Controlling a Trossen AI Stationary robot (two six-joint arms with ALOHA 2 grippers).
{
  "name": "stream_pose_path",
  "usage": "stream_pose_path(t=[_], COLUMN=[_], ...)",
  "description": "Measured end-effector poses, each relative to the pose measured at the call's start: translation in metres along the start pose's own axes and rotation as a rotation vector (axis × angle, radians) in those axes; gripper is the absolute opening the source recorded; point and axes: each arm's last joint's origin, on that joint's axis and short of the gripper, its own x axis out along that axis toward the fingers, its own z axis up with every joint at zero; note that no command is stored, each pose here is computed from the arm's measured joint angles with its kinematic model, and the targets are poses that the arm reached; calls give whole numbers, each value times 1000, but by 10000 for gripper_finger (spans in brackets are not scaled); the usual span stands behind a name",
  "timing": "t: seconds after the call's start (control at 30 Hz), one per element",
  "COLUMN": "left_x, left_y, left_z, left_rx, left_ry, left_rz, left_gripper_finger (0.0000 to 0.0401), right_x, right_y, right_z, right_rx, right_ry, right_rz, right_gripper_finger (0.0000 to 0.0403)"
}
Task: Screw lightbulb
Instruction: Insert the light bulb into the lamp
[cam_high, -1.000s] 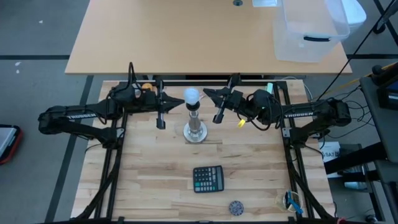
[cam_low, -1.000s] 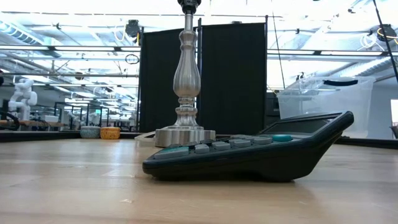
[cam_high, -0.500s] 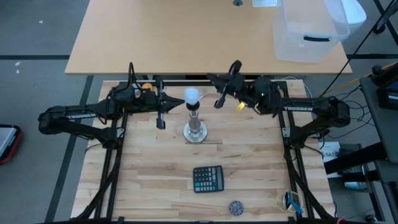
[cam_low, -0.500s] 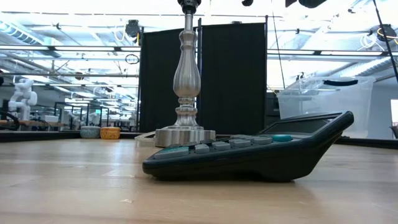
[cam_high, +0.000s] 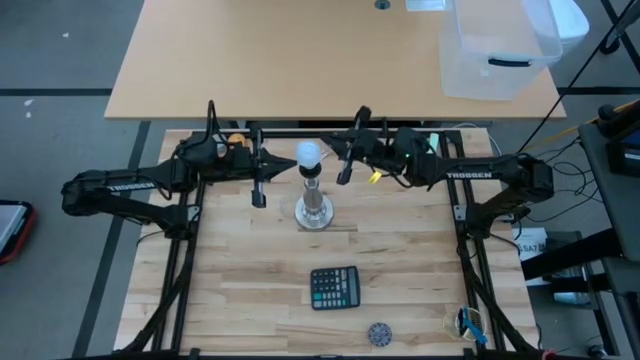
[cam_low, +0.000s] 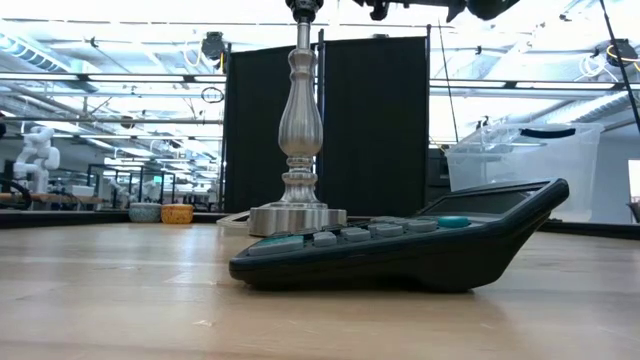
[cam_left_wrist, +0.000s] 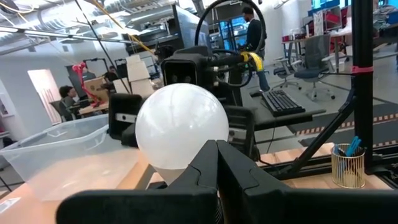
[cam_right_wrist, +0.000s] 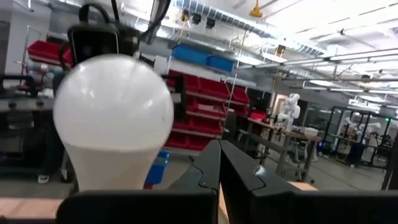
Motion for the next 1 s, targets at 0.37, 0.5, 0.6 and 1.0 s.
stream_pose_path(t=[0.37, 0.5, 0.6, 1.0], left_x=[0, 0, 0, -1], left_y=[1, 1, 1, 5], left_z=[0, 0, 0, 1], left_rx=[4, 3, 3, 4], left_ry=[7, 8, 9, 8], left_rz=[29, 31, 38, 111], left_gripper_finger=[0, 0, 0, 0], right_x=[-1, -2, -2, -3], right_y=[19, 26, 30, 36], right_z=[5, 7, 8, 9], right_rx=[-16, -40, -41, -37], right_ry=[-17, -10, -8, 7], right_rz=[39, 13, 4, -25], right_gripper_finger=[0, 0, 0, 0])
